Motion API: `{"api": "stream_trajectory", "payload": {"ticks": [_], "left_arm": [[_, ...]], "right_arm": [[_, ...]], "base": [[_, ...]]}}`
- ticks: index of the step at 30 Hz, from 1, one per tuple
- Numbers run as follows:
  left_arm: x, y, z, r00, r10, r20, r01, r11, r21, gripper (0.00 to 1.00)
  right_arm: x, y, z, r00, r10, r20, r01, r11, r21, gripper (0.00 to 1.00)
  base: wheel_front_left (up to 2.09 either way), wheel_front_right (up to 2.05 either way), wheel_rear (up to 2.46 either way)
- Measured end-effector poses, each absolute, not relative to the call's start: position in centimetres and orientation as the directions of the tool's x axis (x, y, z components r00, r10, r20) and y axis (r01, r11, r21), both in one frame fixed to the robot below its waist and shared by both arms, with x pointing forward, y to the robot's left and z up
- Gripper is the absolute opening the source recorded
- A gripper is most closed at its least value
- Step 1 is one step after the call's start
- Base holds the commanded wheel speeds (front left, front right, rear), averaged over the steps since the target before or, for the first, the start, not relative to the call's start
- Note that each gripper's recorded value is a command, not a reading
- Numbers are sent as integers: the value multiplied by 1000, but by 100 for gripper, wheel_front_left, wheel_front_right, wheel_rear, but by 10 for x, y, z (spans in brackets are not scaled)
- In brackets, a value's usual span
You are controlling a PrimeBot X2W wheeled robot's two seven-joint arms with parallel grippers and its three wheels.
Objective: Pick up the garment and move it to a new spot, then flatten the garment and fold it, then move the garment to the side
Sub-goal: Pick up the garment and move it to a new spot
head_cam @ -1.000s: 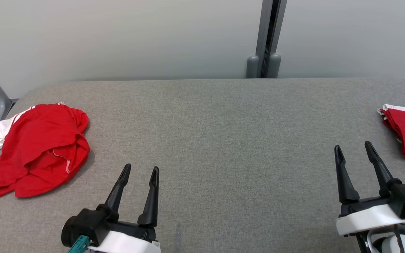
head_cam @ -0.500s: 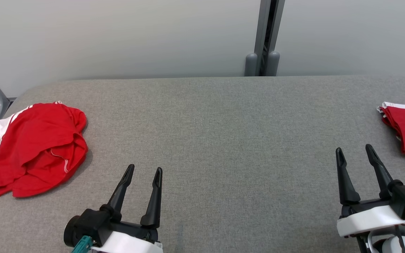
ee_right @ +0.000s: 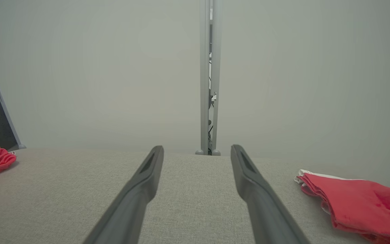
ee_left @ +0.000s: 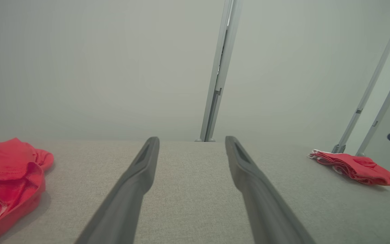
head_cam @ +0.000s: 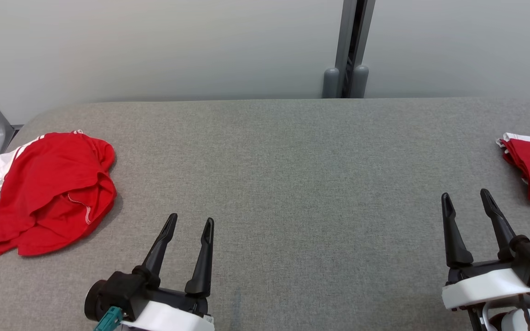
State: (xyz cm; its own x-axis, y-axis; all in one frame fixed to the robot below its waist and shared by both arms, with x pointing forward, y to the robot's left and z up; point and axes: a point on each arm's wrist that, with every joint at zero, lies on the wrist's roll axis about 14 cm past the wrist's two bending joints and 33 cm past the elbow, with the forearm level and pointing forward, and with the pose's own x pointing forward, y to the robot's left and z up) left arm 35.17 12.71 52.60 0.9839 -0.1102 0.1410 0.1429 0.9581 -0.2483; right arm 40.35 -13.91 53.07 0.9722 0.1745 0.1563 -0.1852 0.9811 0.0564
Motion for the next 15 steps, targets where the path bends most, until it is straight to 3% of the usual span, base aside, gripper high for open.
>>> {"api": "stream_trajectory", "payload": {"ticks": [15], "left_arm": [[351, 135, 526, 986, -85, 140, 117, 963, -243, 100]], "right_arm": [[410, -122, 526, 964, 220, 147, -231, 971, 67, 100]], "base": [[0, 0, 0]]}}
